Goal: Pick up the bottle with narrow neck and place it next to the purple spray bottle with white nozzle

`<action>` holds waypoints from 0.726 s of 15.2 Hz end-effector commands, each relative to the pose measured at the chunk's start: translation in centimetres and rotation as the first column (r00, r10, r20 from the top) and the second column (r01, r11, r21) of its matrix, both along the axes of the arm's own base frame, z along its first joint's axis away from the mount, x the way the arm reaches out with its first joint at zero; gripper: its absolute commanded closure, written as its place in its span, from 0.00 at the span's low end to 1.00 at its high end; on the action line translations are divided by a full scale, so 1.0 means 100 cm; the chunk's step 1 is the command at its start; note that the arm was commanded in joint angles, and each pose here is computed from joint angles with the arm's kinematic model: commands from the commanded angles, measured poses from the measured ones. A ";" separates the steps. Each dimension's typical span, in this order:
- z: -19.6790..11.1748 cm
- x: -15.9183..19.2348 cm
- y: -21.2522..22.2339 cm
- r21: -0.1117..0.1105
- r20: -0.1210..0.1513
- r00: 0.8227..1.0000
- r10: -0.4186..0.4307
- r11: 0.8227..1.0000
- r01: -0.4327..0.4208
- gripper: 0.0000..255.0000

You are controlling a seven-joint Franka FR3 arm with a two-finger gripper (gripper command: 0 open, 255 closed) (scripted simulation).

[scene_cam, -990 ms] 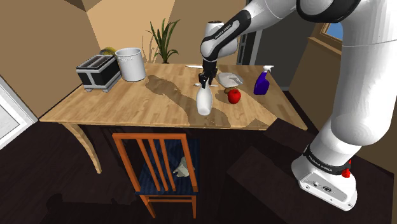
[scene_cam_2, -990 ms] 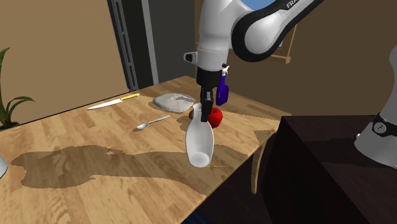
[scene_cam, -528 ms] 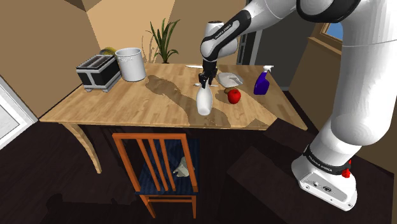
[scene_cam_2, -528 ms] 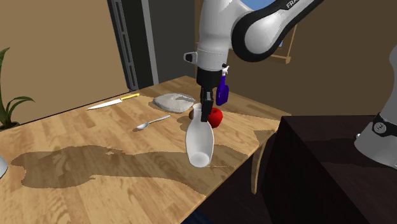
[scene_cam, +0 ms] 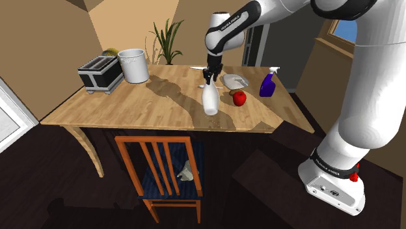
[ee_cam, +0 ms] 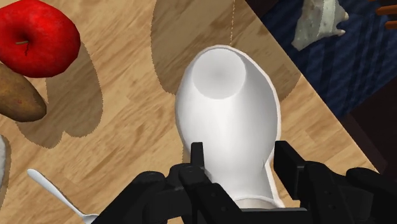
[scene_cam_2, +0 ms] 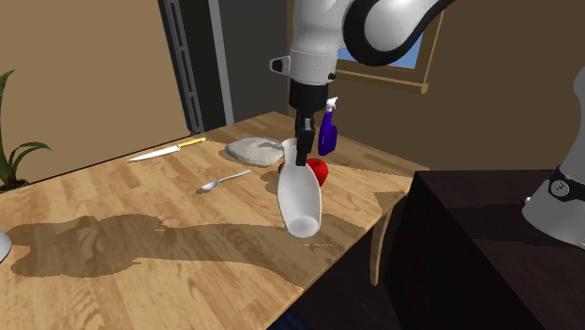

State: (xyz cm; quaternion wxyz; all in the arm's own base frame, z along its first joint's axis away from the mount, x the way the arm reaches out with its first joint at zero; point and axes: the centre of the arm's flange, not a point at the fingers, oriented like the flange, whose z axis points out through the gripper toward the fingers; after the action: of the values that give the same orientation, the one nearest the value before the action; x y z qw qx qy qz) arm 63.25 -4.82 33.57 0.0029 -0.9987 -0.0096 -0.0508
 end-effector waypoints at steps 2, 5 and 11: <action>0.016 -0.001 0.000 0.000 0.000 1.000 0.000 1.000 0.000 1.00; 0.032 -0.001 0.000 0.000 0.000 1.000 0.000 1.000 0.000 1.00; 0.063 -0.001 0.000 0.000 0.000 1.000 0.000 1.000 0.000 1.00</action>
State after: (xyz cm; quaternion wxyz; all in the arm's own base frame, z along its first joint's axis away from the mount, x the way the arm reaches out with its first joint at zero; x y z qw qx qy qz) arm 63.09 -4.85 39.36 0.0029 -0.9987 -0.0096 -0.0508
